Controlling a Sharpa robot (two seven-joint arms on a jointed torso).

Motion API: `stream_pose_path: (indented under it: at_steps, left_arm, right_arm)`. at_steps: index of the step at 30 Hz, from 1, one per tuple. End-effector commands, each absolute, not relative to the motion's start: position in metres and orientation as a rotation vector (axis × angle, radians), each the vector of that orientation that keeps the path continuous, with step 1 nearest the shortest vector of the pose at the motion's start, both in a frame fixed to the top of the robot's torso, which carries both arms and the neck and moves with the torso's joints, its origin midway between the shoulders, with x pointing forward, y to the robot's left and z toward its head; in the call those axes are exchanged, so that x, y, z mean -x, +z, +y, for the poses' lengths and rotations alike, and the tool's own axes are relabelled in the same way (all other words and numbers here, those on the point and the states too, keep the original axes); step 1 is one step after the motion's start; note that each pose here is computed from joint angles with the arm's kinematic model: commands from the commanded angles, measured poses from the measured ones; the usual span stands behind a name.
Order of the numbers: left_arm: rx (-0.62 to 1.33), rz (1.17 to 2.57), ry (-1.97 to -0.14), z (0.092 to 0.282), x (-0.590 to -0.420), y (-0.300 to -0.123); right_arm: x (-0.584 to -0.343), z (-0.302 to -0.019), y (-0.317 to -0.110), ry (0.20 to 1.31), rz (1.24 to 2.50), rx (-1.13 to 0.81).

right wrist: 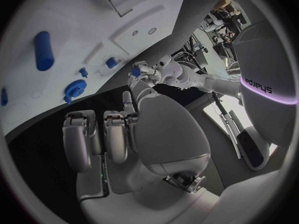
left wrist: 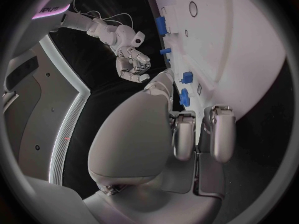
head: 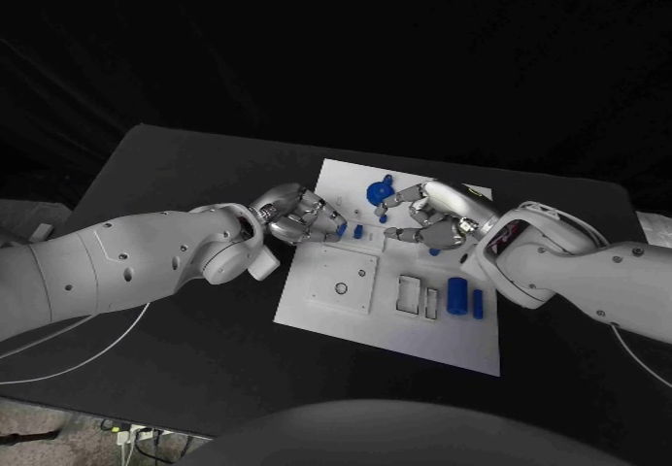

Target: Assemble the parts on the task board

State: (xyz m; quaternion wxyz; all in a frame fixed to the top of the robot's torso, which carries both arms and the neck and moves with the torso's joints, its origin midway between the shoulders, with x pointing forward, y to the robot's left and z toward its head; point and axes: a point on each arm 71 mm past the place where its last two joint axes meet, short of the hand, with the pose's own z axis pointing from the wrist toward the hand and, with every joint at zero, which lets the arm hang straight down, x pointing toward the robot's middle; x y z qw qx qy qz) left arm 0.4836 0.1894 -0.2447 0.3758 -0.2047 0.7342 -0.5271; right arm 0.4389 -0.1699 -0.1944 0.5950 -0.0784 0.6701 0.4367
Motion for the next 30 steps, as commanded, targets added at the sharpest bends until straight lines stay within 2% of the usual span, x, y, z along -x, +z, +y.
stream_pose_path:
  at_steps: [1, 16, 30]
  left_arm:
    - [0.535, 1.918, -1.399, 0.183, -0.479, -0.245]
    - [0.529, 1.984, -1.425, 0.174, -0.471, -0.246]
    - [0.526, 1.993, -1.436, 0.175, -0.468, -0.246]
  right_arm:
    - [-0.435, -0.156, -0.189, 1.046, 1.466, 0.304]
    - [-0.432, -0.115, -0.186, 1.083, 1.413, 0.452]
    - [-0.438, -0.108, -0.196, 1.021, 1.512, 0.52]
